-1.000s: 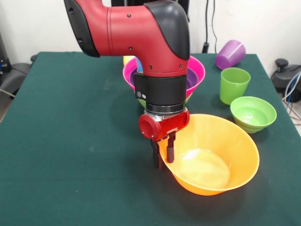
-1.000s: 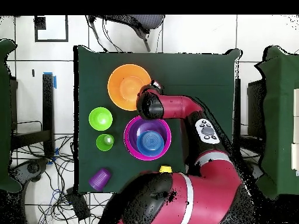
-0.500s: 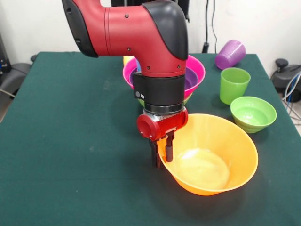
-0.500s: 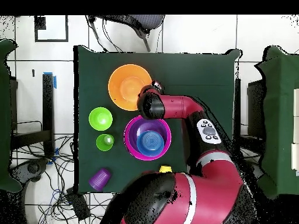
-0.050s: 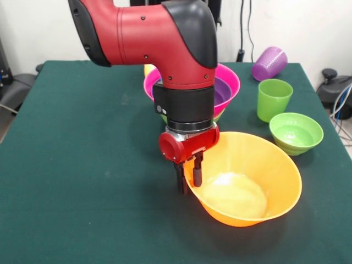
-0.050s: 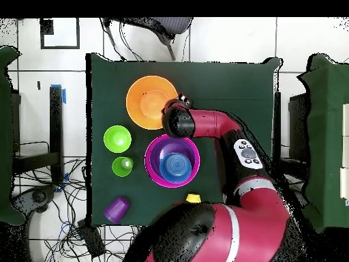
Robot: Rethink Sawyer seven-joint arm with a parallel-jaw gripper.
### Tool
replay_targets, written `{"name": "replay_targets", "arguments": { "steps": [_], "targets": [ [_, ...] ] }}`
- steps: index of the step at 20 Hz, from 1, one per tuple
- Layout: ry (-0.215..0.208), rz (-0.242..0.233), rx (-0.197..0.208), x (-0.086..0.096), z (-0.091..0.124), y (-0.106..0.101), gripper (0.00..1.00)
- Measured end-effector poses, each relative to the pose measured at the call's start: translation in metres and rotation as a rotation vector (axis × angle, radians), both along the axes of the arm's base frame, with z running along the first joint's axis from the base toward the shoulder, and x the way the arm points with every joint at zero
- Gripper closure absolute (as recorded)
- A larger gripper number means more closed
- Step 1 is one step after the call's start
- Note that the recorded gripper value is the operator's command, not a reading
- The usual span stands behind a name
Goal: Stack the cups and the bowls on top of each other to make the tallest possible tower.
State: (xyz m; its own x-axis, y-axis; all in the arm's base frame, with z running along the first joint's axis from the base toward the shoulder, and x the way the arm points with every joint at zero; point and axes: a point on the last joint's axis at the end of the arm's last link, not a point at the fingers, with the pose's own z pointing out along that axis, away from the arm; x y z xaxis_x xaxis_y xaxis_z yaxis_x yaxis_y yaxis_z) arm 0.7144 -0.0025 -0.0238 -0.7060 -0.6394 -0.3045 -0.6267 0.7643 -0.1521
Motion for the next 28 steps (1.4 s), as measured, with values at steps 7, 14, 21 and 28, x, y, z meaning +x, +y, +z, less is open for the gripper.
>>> {"name": "replay_targets", "arguments": {
  "steps": [7,14,21,28],
  "targets": [
    [0.126,-0.063,0.111,-0.002,0.025,-0.016,1.00],
    [0.147,-0.082,0.132,-0.002,0.043,-0.035,1.00],
    [0.139,-0.093,0.165,-0.001,0.046,-0.041,1.00],
    [0.101,-0.112,0.252,0.002,0.056,-0.045,1.00]
  ]
}}
